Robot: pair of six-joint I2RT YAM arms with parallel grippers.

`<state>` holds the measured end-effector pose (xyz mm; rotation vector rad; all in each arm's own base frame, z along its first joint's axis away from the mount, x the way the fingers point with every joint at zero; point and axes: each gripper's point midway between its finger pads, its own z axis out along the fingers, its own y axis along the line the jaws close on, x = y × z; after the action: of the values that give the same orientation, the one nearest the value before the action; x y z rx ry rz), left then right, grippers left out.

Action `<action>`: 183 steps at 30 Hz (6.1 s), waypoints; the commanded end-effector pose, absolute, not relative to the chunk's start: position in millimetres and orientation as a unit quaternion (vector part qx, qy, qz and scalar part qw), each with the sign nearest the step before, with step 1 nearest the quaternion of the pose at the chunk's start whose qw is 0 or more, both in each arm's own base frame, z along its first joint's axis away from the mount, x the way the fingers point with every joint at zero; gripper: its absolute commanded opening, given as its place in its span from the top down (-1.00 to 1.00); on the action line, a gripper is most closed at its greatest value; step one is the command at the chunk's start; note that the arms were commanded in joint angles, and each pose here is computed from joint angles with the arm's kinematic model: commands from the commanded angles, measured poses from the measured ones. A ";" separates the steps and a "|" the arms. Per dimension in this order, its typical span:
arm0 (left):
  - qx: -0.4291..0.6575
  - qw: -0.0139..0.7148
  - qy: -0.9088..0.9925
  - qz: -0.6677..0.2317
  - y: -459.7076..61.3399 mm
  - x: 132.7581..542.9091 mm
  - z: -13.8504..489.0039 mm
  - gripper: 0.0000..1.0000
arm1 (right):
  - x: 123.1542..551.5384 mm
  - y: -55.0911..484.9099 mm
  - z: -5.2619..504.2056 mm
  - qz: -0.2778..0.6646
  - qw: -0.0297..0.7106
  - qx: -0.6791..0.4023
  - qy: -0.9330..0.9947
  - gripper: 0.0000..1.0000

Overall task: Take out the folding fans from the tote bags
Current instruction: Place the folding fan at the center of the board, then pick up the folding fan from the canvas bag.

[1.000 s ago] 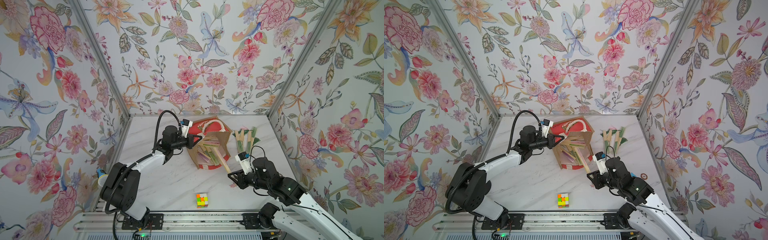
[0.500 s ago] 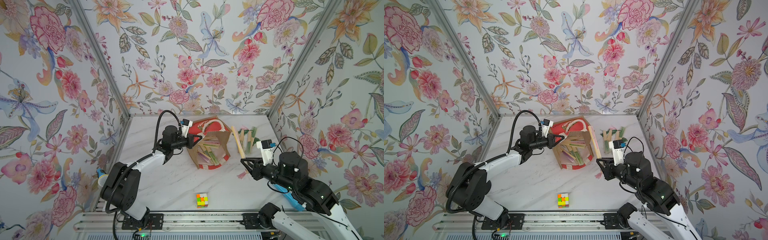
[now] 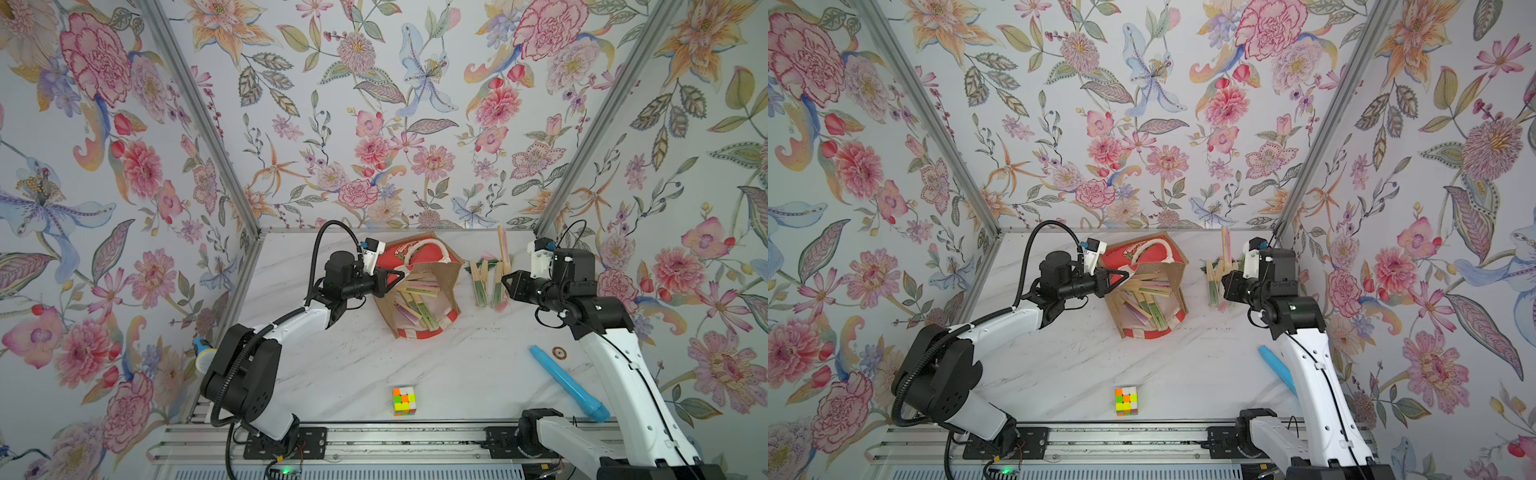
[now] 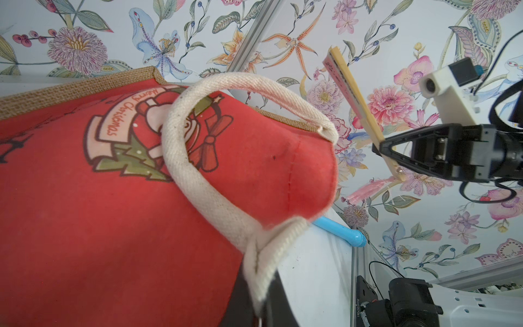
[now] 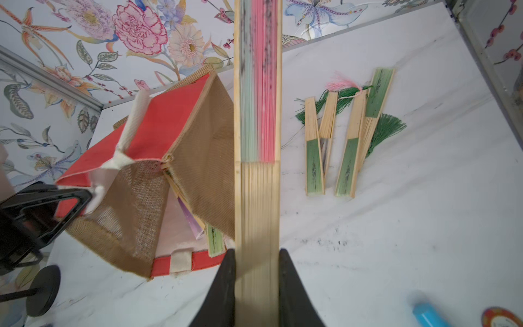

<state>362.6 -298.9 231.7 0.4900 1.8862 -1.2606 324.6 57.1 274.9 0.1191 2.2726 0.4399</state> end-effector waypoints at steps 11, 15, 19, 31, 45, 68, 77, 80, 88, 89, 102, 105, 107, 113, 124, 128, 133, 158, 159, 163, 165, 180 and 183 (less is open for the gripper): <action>0.180 0.394 0.751 -0.498 -294.0 364.5 231.1 1.00 | 438.1 14.2 153.3 0.118 0.342 0.083 0.929 0.70; 0.178 0.394 0.753 -0.497 -293.8 364.9 230.6 1.00 | 455.6 13.7 116.6 0.107 0.313 0.089 0.940 0.69; 0.177 0.395 0.754 -0.495 -293.4 366.1 231.5 1.00 | 462.3 12.2 88.3 0.096 0.284 0.096 0.949 0.63; 0.179 0.396 0.753 -0.494 -293.9 366.9 233.7 1.00 | 457.7 15.7 52.9 0.095 0.237 0.099 0.962 0.06; 0.178 0.395 0.749 -0.501 -294.5 365.0 234.5 1.00 | 395.6 71.3 170.1 0.145 0.357 -0.035 0.922 -0.15; 0.184 0.397 0.749 -0.498 -291.2 358.0 239.8 1.00 | 260.3 235.6 228.3 0.254 0.537 -0.245 0.766 -0.21; 0.189 0.391 0.748 -0.502 -290.3 351.8 235.9 1.00 | 299.7 272.6 192.9 0.175 0.508 -0.288 0.793 -0.21; 0.191 0.388 0.741 -0.514 -291.6 348.5 237.6 1.00 | 307.8 284.7 181.3 0.165 0.499 -0.302 0.795 -0.21; 0.190 0.382 0.723 -0.544 -291.0 341.9 244.6 1.00 | 324.1 308.0 143.9 0.140 0.481 -0.323 0.803 -0.21; 0.187 0.382 0.720 -0.549 -289.7 341.5 245.8 1.00 | 325.2 310.3 139.6 0.138 0.479 -0.324 0.804 -0.21; 0.168 0.374 0.714 -0.568 -277.2 340.7 242.5 1.00 | 340.1 333.8 87.4 0.092 0.449 -0.345 0.819 -0.05; 0.170 0.373 0.708 -0.575 -277.5 338.8 245.2 1.00 | 345.9 337.0 79.6 0.085 0.442 -0.350 0.821 -0.03; 0.173 0.372 0.705 -0.579 -278.3 337.8 246.4 1.00 | 349.4 339.5 75.5 0.080 0.439 -0.356 0.821 -0.04; 0.174 0.369 0.703 -0.582 -278.6 336.3 244.9 1.00 | 355.4 347.1 63.4 0.064 0.428 -0.382 0.817 -0.06; 0.174 0.368 0.696 -0.592 -280.3 336.9 248.4 1.00 | 350.4 348.6 45.8 0.062 0.401 -0.405 0.819 0.45; 0.174 0.367 0.697 -0.591 -280.4 336.9 247.0 1.00 | 347.5 347.7 39.1 0.070 0.390 -0.410 0.821 0.58; 0.171 0.367 0.699 -0.590 -278.3 337.7 245.0 1.00 | 345.1 347.5 37.6 0.077 0.385 -0.413 0.822 0.72; 0.164 0.369 0.705 -0.583 -276.7 341.2 238.5 1.00 | 305.8 338.5 117.0 0.223 0.403 -0.391 0.797 0.77; 0.165 0.370 0.705 -0.583 -276.5 341.0 238.9 1.00 | 303.6 337.7 117.8 0.228 0.401 -0.390 0.797 0.77; 0.165 0.371 0.703 -0.584 -276.4 340.3 241.2 1.00 | 296.7 329.6 127.1 0.249 0.392 -0.373 0.803 0.77; 0.166 0.373 0.702 -0.583 -276.5 340.7 242.3 1.00 | 289.4 325.5 133.5 0.263 0.382 -0.370 0.805 0.77; 0.146 0.380 0.691 -0.597 -278.6 351.6 247.0 1.00 | 209.5 275.7 158.8 0.325 0.294 -0.320 0.840 0.80; 0.143 0.381 0.681 -0.608 -279.2 352.4 250.7 1.00 | 192.0 258.9 167.7 0.333 0.293 -0.303 0.843 0.80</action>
<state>347.8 -279.6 242.0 0.3816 1.7821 -1.5257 216.5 270.5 169.9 -0.8274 2.1780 0.8282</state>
